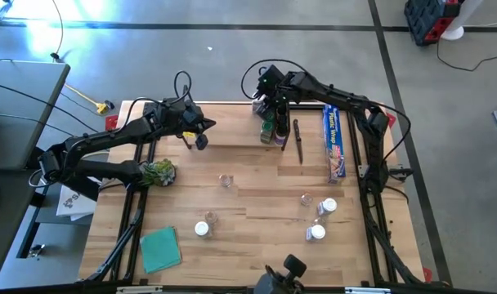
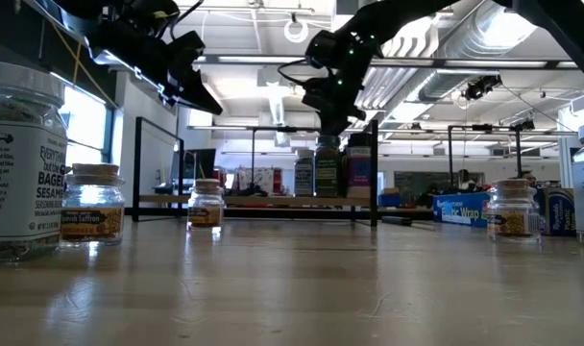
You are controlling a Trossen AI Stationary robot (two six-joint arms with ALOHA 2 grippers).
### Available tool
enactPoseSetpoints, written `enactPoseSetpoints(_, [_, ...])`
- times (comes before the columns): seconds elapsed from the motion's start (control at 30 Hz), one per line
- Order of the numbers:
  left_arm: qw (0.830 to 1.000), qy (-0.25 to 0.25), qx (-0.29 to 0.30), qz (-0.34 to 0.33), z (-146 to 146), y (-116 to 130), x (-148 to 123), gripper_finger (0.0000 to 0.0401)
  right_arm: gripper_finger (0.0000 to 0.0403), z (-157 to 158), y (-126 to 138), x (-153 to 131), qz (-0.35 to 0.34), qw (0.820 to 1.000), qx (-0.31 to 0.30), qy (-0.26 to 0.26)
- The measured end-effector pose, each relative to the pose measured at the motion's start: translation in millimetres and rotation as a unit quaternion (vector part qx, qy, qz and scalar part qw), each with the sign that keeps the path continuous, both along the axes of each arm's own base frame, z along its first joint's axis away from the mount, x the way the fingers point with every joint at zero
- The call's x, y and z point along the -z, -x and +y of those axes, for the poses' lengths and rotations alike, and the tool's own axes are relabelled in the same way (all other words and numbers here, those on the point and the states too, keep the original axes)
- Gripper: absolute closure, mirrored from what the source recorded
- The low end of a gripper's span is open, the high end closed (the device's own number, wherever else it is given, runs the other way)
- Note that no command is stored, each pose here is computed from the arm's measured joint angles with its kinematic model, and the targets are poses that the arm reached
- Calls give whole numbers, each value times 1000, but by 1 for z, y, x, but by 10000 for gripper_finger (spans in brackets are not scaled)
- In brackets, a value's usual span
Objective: Shelf spices
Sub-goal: Adjust green seasoning bottles on the shelf
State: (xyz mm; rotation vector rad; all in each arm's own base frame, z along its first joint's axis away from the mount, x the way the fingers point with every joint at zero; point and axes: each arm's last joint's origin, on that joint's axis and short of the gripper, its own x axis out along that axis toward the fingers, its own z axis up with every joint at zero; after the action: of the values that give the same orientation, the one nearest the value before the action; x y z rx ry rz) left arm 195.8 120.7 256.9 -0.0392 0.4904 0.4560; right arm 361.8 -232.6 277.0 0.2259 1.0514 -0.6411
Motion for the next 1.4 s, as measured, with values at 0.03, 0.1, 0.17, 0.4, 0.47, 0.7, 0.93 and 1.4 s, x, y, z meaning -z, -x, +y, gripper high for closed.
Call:
enactPoseSetpoints(0.03, [1000,0,0,1,0,0,0,401,403,0,1,0,2,1000,4,-2])
enactPoseSetpoints(0.1, [1000,0,0,0,0,0,0,401,403,1,1,0,1,1000,10,-5])
enactPoseSetpoints(0.17, [1000,0,0,1,0,0,0,401,403,2,0,0,0,1000,17,-5])
enactPoseSetpoints(0.4, [1000,0,0,1,0,0,0,401,403,3,0,-1,4,1000,22,4])
enactPoseSetpoints(0.47, [1000,0,0,0,0,0,0,401,403,2,-1,-1,1,1000,22,6])
enactPoseSetpoints(0.7, [1000,0,0,0,0,0,0,401,403,1,-3,-1,-5,1000,18,13])
enactPoseSetpoints(0.93, [1000,17,-5,-10,0,0,0,401,403,6,1,-13,-12,999,11,28])
enactPoseSetpoints(1.4, [995,29,-12,-97,19,-49,24,401,403,13,2,-19,-20,1000,-3,13])
